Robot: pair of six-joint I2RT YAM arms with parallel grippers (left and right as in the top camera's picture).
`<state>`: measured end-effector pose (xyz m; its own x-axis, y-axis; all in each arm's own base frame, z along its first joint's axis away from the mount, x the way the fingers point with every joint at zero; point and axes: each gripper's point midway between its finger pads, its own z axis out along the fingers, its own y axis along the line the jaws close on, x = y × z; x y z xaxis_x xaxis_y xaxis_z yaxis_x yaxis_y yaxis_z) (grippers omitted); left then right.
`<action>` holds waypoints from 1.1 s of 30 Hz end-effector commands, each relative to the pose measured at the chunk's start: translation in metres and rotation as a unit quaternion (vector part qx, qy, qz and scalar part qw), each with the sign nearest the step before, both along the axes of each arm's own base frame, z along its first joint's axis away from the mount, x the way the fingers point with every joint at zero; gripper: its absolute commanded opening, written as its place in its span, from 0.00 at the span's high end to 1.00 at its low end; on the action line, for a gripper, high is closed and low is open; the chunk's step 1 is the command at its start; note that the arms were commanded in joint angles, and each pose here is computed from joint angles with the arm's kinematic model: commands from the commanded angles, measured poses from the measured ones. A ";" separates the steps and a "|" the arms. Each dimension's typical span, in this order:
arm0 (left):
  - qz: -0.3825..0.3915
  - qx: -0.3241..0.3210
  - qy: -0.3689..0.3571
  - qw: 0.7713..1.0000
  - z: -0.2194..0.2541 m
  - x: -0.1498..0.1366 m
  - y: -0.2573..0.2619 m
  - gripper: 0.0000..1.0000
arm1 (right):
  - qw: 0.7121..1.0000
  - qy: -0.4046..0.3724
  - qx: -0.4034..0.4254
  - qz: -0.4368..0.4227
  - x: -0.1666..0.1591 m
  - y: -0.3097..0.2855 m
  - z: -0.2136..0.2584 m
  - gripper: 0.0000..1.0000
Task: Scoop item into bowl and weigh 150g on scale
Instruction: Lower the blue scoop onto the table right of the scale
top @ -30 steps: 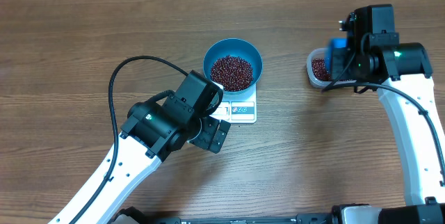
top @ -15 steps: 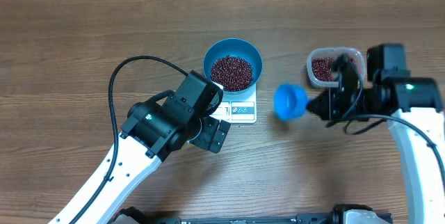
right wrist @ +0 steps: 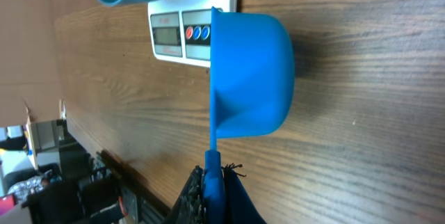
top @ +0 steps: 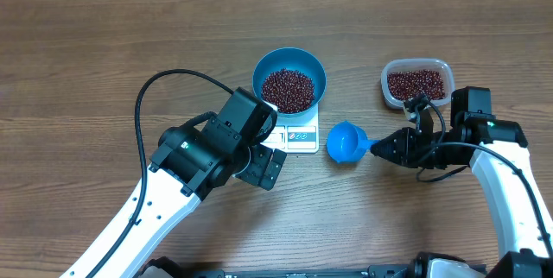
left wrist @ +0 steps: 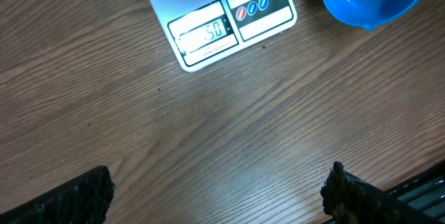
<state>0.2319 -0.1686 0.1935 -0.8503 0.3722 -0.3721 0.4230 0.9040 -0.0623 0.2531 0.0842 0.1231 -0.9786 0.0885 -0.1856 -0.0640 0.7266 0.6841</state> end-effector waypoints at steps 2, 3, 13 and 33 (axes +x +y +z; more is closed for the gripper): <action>0.008 -0.013 -0.007 1.000 0.007 0.000 0.000 0.00 | 1.000 0.009 0.016 -0.009 0.007 0.001 -0.006 0.96; 0.008 -0.013 -0.007 1.000 0.007 0.000 0.000 0.00 | 1.000 0.016 0.015 -0.009 0.008 0.001 -0.011 0.96; 0.008 -0.013 -0.007 1.000 0.007 0.000 0.000 0.01 | 0.987 0.124 -0.064 -0.079 0.004 -0.025 -0.054 0.96; 0.008 -0.013 -0.007 1.000 0.007 0.000 0.000 0.00 | 0.958 0.174 -0.165 -0.155 -0.003 -0.060 -0.071 0.34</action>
<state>0.2318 -0.1686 0.1934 -0.8502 0.3727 -0.3718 0.4233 0.9039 -0.0621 0.2506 0.0287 0.0545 -0.9299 0.3599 0.0760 0.3611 0.8536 0.3755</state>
